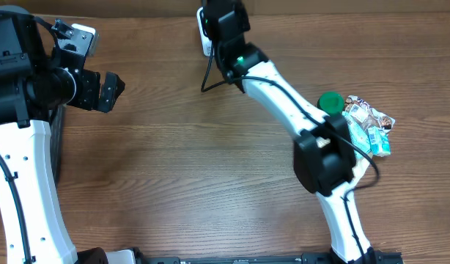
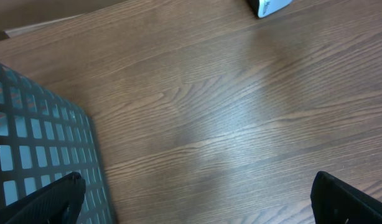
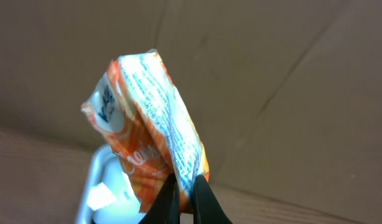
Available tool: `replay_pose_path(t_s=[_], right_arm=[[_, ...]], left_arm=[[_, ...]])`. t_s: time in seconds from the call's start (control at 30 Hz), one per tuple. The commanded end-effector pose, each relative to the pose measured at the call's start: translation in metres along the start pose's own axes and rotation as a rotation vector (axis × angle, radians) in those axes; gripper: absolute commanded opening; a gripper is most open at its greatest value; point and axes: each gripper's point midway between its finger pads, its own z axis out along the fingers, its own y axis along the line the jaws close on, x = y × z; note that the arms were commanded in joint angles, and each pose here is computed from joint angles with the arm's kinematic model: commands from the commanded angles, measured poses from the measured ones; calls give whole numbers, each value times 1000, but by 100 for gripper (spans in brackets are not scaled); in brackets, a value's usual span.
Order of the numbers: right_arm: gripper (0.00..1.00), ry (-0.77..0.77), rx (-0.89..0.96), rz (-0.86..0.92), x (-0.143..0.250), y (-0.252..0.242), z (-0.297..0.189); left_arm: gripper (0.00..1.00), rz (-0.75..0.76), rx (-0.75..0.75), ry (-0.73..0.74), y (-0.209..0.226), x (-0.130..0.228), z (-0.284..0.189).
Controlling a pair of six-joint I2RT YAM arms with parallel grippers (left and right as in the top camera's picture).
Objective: Scan the item barcode
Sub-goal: 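Hold the orange tissue pack in front of the white scanner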
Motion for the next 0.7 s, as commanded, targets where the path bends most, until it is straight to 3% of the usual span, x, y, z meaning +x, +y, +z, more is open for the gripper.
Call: replay_pose_path(t_s=[0.0, 0.27, 0.67], right_arm=[[4, 36, 69, -215, 30, 1, 19], [4, 45, 119, -311, 61, 10, 39], [4, 11, 107, -300, 53, 24, 33]], left_arm=[[100, 31, 1, -16, -2, -5, -3], [100, 31, 1, -16, -2, -5, -3], [100, 31, 1, -16, -2, -5, -3]])
